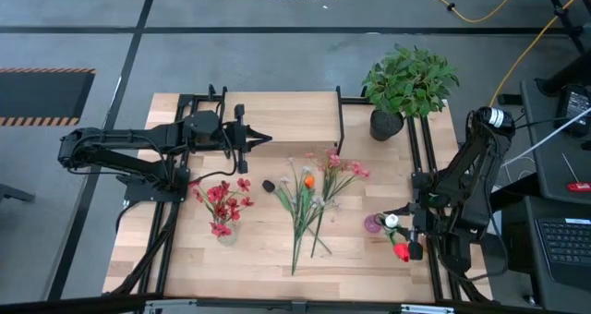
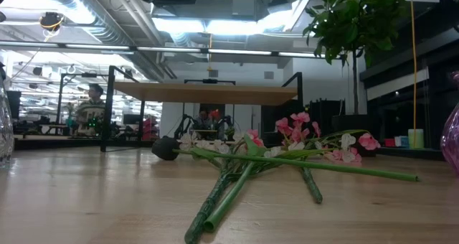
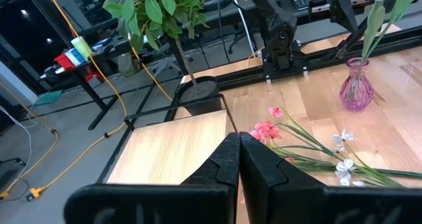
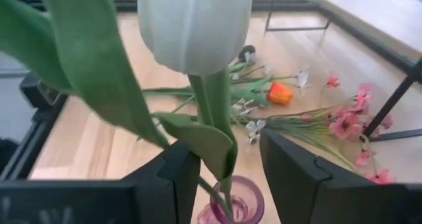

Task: Pick and place flowers into a vace then onto a shelf
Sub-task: Put the white flower into the pink vase, then put the black flower into the pink vase

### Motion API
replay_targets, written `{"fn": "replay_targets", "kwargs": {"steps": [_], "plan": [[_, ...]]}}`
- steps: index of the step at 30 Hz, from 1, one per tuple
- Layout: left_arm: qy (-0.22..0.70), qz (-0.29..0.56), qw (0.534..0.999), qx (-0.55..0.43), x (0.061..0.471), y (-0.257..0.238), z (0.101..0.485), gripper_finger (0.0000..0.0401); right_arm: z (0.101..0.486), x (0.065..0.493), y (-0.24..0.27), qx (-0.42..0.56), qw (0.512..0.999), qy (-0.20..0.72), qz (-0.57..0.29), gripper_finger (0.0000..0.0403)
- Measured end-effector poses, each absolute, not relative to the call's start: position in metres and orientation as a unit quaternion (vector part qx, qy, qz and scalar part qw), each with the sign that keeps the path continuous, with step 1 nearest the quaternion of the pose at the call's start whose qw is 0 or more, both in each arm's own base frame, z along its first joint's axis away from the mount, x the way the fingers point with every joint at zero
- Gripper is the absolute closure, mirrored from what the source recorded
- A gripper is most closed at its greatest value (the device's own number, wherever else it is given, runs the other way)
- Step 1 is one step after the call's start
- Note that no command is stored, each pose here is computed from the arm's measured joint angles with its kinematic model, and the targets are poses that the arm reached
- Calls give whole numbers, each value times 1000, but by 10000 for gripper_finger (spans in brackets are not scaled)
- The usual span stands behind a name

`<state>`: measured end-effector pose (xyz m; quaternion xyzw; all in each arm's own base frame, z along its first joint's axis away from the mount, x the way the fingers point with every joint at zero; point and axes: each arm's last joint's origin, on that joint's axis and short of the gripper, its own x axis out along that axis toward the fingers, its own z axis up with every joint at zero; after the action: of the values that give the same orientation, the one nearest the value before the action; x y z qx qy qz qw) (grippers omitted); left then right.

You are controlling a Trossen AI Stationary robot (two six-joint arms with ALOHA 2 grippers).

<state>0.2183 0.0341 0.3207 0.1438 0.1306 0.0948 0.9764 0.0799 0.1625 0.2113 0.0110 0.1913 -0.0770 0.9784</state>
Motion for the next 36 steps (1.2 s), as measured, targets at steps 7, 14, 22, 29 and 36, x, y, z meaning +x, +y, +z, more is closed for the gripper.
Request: {"fn": "replay_targets", "kwargs": {"steps": [7,14,22,29,36], "plan": [[131,95,976,144,218,34,321,395,220,76,153,31,975,214,-60,245],[131,95,976,144,218,34,321,395,226,73,145,42,971,230,-49,245],[131,95,976,144,218,34,321,395,228,72,143,51,970,234,-46,245],[131,95,976,144,218,34,321,395,225,71,145,58,957,282,-22,245],[131,95,976,144,218,34,321,395,228,68,137,54,952,300,-16,245]]}}
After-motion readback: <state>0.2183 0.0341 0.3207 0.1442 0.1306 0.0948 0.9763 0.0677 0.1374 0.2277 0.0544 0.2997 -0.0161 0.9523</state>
